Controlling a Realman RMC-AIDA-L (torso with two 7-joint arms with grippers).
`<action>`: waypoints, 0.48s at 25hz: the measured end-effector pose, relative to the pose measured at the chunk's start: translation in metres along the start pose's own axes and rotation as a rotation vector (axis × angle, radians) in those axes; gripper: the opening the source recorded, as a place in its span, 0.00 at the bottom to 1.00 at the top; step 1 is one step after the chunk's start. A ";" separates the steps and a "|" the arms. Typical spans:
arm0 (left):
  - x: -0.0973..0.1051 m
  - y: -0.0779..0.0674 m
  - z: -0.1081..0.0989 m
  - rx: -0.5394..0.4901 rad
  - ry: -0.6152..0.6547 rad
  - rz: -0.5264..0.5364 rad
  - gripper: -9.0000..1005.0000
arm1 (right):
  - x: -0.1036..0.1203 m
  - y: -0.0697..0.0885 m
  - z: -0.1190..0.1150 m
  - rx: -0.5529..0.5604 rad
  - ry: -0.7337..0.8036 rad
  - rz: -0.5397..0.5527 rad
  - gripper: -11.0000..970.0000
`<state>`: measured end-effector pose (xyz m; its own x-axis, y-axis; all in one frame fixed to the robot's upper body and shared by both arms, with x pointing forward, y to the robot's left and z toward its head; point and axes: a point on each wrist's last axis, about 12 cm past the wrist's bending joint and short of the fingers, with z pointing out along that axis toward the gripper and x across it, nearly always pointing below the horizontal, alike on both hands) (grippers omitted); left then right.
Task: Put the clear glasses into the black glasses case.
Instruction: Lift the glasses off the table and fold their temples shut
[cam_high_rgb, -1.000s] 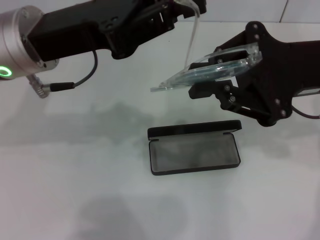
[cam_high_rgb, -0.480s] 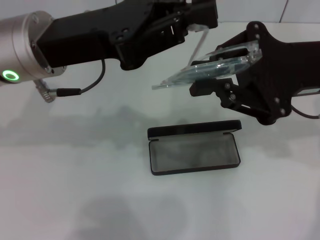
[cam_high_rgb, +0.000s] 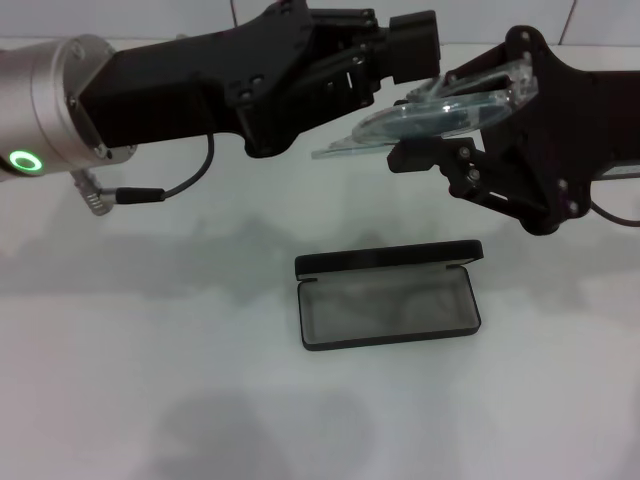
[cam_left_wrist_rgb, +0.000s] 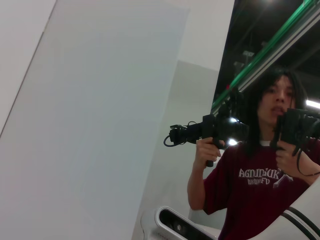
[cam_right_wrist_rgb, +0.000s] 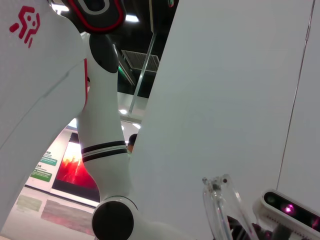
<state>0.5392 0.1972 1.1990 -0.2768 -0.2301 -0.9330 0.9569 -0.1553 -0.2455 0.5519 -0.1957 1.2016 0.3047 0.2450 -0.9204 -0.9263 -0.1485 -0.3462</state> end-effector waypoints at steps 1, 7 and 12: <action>0.000 0.000 0.000 0.000 0.001 0.000 0.11 | 0.000 0.000 0.000 0.000 0.000 0.000 0.11; 0.000 0.000 0.000 0.001 -0.001 0.006 0.11 | 0.000 0.000 0.000 0.000 0.003 0.001 0.11; -0.003 0.000 -0.002 -0.006 -0.010 0.016 0.11 | 0.001 0.001 -0.001 0.003 0.004 0.003 0.11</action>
<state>0.5404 0.1994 1.2008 -0.2626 -0.2417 -0.9341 0.9616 -0.1457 -0.2326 0.5515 -0.1964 1.2005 0.3027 0.2409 -0.9221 -0.9279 -0.1465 -0.3428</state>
